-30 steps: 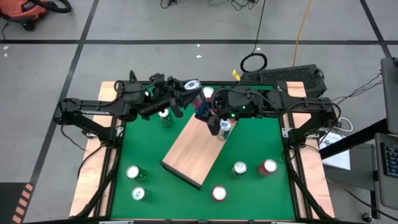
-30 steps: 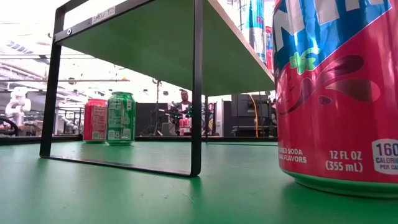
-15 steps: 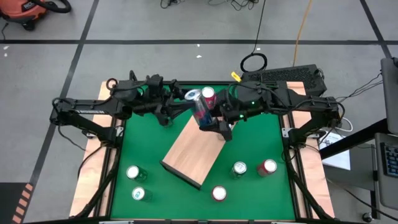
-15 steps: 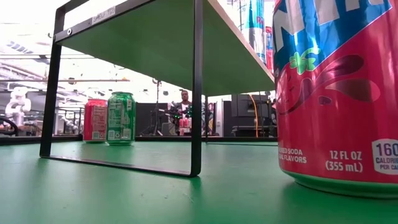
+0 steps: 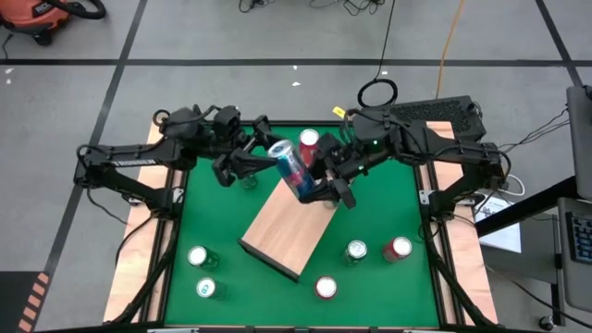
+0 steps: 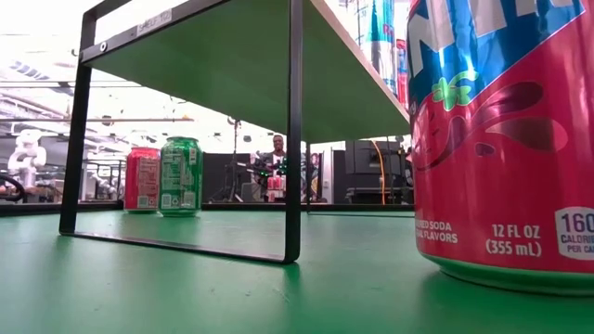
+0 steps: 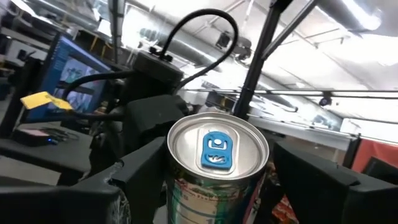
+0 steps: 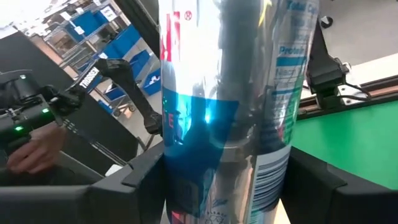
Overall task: Sort soda cans
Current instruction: Put the blue soda can on the shelf and align it with the other blue soda can
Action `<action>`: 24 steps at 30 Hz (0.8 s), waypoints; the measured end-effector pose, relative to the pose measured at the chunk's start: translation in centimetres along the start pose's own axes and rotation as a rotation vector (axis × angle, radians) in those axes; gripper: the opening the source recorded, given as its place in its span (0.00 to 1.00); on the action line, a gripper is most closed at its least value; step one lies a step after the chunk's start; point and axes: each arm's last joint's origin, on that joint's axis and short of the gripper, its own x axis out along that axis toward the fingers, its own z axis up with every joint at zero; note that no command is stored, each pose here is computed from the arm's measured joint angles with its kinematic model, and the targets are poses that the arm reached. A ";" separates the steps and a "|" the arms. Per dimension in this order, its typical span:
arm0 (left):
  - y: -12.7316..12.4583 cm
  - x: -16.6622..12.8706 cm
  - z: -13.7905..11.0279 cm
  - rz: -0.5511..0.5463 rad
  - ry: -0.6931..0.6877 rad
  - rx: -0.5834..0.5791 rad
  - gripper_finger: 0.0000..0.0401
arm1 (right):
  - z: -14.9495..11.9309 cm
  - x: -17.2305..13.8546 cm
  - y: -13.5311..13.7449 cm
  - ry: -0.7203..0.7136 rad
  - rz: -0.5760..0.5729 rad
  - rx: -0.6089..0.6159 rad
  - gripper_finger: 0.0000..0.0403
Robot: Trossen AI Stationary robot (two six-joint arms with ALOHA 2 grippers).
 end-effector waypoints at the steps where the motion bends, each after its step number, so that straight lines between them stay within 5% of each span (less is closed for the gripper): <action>1: 0.0 0.0 0.1 -0.009 0.003 0.003 0.72 | 0.0 0.0 -0.1 0.001 0.003 0.000 0.58; 15: 0.2 -0.2 0.3 -0.065 0.019 0.076 0.72 | 0.5 -0.3 -0.3 -0.010 0.044 -0.033 0.58; 20: 0.9 -0.5 0.6 -0.028 0.013 -0.101 0.73 | 0.6 -0.3 -0.5 -0.026 0.033 -0.045 0.58; 24: 1.0 -0.5 0.6 -0.025 0.017 -0.130 0.78 | 0.8 -0.5 -0.7 -0.036 0.027 -0.050 0.58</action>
